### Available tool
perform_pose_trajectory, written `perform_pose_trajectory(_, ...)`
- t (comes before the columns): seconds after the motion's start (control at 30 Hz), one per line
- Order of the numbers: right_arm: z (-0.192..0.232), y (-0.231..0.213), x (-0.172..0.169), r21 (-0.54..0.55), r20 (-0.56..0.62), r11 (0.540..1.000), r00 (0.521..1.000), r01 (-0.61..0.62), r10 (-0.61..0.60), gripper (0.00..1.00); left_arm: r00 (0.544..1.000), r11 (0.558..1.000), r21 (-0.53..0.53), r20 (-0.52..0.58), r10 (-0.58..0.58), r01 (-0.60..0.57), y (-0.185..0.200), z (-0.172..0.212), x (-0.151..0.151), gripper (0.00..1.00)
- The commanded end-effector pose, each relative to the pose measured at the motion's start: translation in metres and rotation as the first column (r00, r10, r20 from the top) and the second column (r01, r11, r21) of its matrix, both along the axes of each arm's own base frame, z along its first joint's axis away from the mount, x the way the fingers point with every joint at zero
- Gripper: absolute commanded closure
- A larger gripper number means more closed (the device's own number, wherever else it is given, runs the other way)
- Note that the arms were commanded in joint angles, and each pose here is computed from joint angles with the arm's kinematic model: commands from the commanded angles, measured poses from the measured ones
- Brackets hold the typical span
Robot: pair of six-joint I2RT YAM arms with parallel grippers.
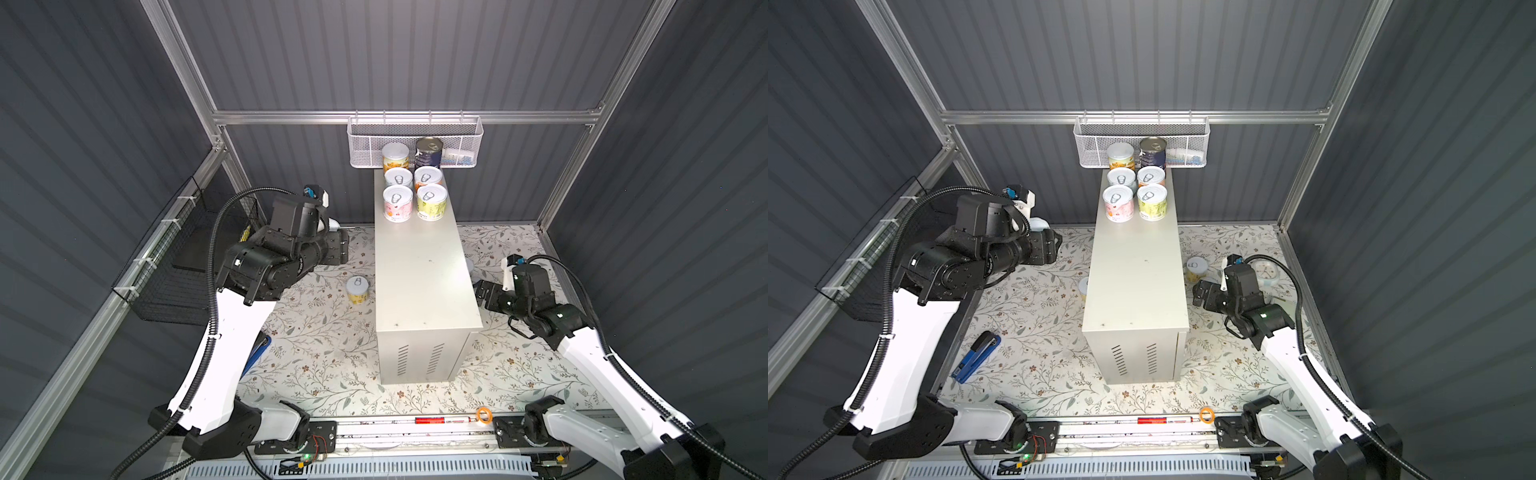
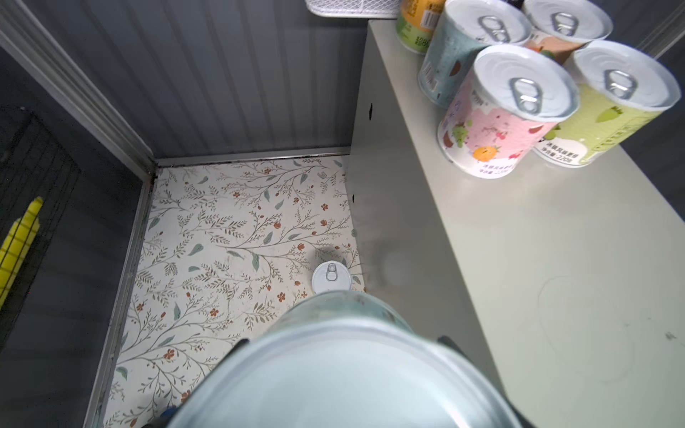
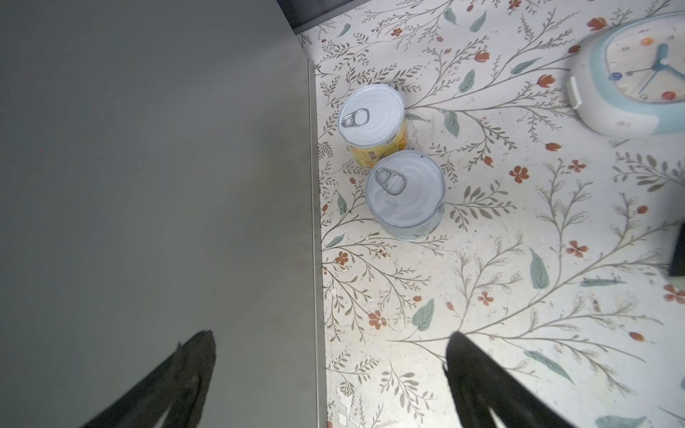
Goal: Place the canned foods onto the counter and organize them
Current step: 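Carry the white-lidded can up over the cabinet top toward the pink can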
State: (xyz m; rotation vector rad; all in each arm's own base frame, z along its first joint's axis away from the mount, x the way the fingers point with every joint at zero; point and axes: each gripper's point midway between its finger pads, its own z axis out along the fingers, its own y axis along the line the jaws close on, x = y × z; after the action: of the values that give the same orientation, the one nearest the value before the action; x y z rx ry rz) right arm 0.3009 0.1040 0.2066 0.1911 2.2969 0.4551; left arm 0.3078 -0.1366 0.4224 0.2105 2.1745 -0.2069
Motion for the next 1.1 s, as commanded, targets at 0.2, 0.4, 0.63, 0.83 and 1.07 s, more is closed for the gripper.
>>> perform_pose_trajectory(0.2,0.012,0.0,-0.003,0.019,0.024,1.0,1.0,-0.008,0.007,0.02,0.991,0.99,-0.062,0.037,-0.126,0.128,-0.029,0.02,0.005,1.0)
perform_pose_trajectory(0.4,0.008,-0.001,0.001,0.0,0.009,1.0,1.0,-0.004,0.004,0.02,0.981,0.975,-0.106,0.04,-0.192,0.195,-0.048,0.027,-0.001,1.0)
perform_pose_trajectory(0.63,0.009,0.002,0.003,0.033,0.017,0.999,1.0,0.002,-0.003,0.02,0.975,0.969,-0.115,0.033,-0.218,0.221,-0.06,0.026,0.003,1.0)
perform_pose_trajectory(0.83,0.012,-0.001,0.003,0.01,0.026,1.0,1.0,-0.001,0.001,0.02,0.967,0.959,-0.123,0.025,-0.255,0.256,-0.082,0.021,0.008,1.0)
perform_pose_trajectory(1.07,0.017,-0.001,0.002,0.008,0.044,1.0,0.999,-0.004,0.004,0.02,0.957,0.952,-0.099,0.013,-0.291,0.291,-0.108,0.015,0.017,1.0)
